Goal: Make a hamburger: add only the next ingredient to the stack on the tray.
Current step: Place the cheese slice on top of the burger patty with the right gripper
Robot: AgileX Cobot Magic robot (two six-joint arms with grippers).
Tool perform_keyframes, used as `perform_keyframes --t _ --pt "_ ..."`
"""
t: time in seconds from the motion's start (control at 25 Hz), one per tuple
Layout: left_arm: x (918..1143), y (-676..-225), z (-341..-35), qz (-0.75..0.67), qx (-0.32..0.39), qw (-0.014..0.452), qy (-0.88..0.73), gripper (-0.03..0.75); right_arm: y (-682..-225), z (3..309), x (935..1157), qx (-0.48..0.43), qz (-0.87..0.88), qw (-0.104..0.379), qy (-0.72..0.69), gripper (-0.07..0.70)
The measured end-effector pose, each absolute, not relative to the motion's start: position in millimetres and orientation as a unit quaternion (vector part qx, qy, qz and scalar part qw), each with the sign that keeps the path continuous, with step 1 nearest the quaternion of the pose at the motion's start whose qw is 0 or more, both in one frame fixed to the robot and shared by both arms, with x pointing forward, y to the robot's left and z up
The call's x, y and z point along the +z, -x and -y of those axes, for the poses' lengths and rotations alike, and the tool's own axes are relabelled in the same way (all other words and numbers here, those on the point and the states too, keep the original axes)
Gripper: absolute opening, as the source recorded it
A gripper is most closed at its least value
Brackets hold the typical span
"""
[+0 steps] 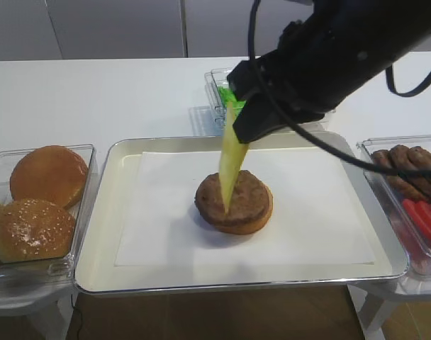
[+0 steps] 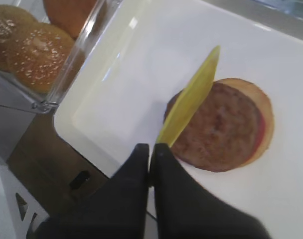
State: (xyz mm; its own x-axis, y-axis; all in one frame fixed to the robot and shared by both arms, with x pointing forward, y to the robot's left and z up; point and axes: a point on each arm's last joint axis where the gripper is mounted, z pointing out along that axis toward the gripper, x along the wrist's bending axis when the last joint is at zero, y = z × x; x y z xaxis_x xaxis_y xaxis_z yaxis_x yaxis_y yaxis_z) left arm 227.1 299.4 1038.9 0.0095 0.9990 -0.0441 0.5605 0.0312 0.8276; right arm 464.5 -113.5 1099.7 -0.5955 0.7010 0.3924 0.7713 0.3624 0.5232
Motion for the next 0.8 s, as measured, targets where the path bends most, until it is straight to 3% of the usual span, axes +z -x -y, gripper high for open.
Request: perform_keyframes --t 0.4,0.8 --pt "1039 -227 -299 -0.629 0.316 0.347 -0.62 0.298 -467 90 1083 -0.347 0.829 0.055 0.436 0.01" --pt "1039 -227 -299 -0.629 0.316 0.347 -0.62 0.299 -479 93 1060 -0.283 0.856 0.009 0.432 0.01"
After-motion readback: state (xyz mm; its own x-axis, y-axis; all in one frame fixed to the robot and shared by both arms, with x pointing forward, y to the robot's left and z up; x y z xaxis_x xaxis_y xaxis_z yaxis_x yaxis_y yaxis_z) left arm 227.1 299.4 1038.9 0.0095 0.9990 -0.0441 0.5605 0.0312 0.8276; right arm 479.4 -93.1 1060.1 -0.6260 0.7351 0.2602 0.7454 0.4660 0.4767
